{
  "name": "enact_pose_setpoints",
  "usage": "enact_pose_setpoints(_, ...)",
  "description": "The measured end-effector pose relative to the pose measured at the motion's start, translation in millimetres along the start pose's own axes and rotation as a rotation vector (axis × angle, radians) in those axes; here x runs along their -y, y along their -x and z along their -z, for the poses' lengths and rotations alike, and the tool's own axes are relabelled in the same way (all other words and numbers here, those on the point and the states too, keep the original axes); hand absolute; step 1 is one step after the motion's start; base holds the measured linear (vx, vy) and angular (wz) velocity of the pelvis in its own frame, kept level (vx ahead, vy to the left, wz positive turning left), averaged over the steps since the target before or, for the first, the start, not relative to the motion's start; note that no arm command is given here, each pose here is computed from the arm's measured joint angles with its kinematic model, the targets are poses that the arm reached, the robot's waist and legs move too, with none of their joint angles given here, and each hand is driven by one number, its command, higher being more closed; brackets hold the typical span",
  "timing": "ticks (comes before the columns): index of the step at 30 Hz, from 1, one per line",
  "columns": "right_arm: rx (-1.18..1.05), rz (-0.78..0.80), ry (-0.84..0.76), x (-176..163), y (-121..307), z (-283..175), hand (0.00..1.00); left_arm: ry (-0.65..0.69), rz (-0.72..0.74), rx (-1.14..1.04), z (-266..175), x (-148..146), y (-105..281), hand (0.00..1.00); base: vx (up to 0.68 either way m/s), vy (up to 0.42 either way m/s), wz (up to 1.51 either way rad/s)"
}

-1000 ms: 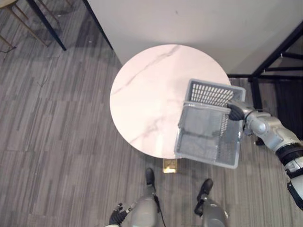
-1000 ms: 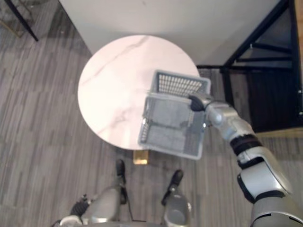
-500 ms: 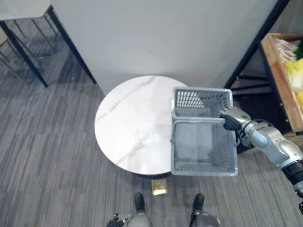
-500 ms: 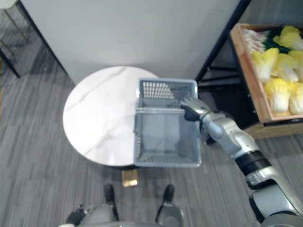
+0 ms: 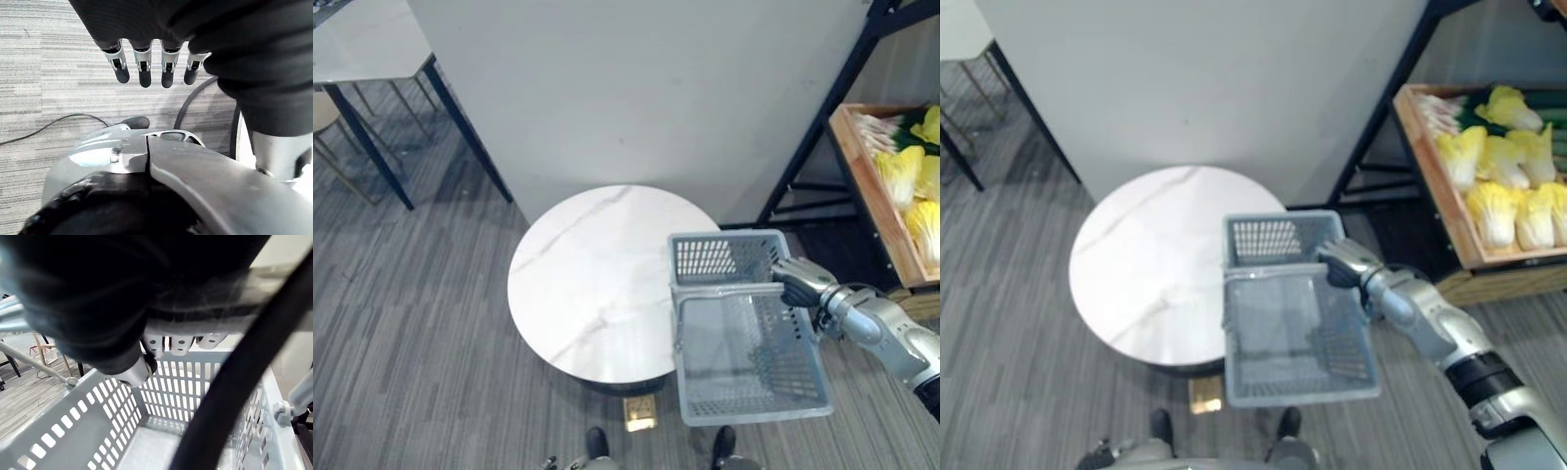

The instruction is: Pick vegetable in the basket

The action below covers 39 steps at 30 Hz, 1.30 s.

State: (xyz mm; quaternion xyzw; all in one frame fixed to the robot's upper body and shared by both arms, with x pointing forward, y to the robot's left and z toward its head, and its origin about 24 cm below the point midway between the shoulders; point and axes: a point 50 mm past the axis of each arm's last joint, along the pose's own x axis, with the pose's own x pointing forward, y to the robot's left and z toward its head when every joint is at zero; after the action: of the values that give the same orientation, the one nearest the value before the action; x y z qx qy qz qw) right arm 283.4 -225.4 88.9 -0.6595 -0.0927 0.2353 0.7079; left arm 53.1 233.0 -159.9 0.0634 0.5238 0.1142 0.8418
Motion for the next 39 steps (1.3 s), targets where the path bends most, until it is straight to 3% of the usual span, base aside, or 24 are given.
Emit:
enact_pose_setpoints(7,-0.064,0.09,-0.05,4.3,18.4,3.4,1.0,-0.091,0.003,0.031,-12.2,-5.8,-4.0,0.0,-0.07,0.087,-0.29)
enact_pose_setpoints(14,0.051,0.098,-0.035,10.6,-4.4,-21.0,1.0,-0.142,0.033,0.014,-13.2,1.1,-6.0,0.0,-0.21,0.207,-1.52)
enact_pose_setpoints(23,0.146,0.095,0.011,21.3,-19.2,-37.1,1.0,-0.109,0.037,0.007,-13.7,4.1,-6.7,0.0,-0.1,-0.088,-1.34)
enact_pose_setpoints(29,0.128,0.054,-0.015,6.4,-12.9,-34.9,1.0,-0.068,-0.007,0.008,-10.1,0.8,-5.1,0.0,-0.03,-0.147,-0.64)
enact_pose_setpoints(39,0.051,-0.011,-0.086,-11.5,-6.7,-17.4,1.0,-0.02,0.038,-0.028,12.5,23.5,4.7,0.0,0.04,0.109,-1.36)
